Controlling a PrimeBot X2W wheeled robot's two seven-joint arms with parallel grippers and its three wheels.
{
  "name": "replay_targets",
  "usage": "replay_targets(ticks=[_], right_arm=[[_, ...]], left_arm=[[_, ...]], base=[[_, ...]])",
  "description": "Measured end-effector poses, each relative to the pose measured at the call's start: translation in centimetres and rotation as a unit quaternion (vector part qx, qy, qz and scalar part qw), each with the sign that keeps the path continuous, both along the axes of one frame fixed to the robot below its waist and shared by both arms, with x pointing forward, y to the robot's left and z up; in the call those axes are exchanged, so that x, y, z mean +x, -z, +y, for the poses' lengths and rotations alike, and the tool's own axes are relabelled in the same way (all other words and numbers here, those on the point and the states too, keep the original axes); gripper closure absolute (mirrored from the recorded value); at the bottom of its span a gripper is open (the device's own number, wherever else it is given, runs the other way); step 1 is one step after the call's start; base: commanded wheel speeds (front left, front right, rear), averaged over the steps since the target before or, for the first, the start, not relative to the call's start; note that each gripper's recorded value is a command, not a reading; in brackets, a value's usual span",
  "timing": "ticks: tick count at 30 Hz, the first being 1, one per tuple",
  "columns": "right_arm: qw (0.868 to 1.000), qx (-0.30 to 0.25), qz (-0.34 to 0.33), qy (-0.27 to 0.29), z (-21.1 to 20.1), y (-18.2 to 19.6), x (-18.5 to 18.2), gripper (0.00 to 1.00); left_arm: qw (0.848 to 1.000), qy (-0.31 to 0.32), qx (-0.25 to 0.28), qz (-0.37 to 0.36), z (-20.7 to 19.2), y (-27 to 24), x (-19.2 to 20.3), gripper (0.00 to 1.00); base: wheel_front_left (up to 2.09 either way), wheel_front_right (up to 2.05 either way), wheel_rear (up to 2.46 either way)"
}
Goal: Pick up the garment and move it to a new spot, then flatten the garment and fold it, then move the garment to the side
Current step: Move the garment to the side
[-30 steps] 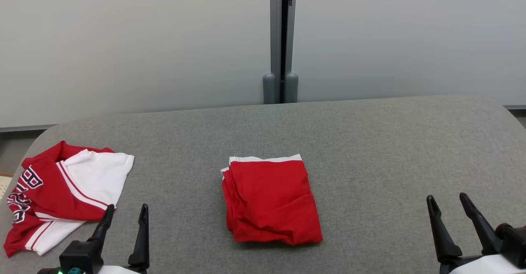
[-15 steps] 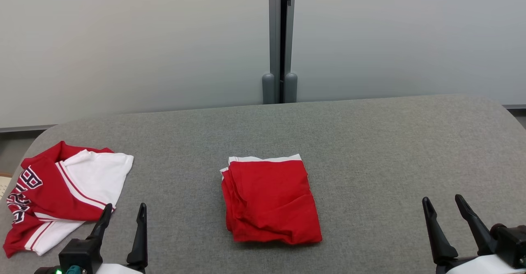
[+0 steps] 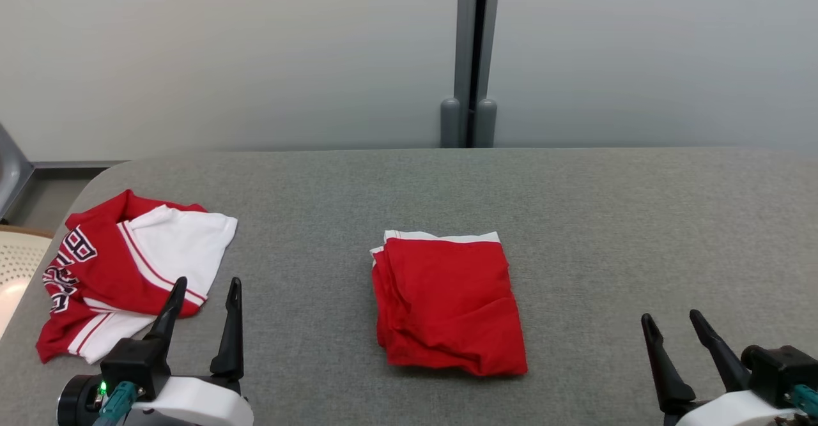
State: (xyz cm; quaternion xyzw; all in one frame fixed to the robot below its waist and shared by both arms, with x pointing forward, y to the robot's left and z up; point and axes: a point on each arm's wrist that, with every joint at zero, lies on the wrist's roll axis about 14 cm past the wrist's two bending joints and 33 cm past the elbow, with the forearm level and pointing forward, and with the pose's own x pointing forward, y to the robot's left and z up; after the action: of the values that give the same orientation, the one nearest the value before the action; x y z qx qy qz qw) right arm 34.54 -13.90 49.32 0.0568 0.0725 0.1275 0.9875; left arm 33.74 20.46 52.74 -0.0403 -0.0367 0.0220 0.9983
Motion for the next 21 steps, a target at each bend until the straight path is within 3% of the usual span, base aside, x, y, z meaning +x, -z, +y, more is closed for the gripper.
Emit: replay_targets(ticks=[9, 20, 21], right_arm=[[0.994, 0.016, 0.075, -0.074, 5.4, 4.5, 2.5, 0.00], [0.970, 0.034, 0.193, -0.143, 11.8, 12.0, 4.9, 0.00], [0.968, 0.036, 0.201, -0.147, 12.2, 12.4, 5.0, 0.14]], left_arm=[[1.000, -0.017, -0.006, -0.021, 0.9, -1.1, 1.2, 0.00], [0.999, -0.043, -0.016, -0.010, 2.2, 0.6, 3.8, 0.00], [0.999, -0.046, -0.015, -0.009, 2.3, 0.8, 3.9, 0.00]], base=[[0.00, 0.00, 0.00], [0.00, 0.00, 0.00], [0.00, 0.00, 0.00]])
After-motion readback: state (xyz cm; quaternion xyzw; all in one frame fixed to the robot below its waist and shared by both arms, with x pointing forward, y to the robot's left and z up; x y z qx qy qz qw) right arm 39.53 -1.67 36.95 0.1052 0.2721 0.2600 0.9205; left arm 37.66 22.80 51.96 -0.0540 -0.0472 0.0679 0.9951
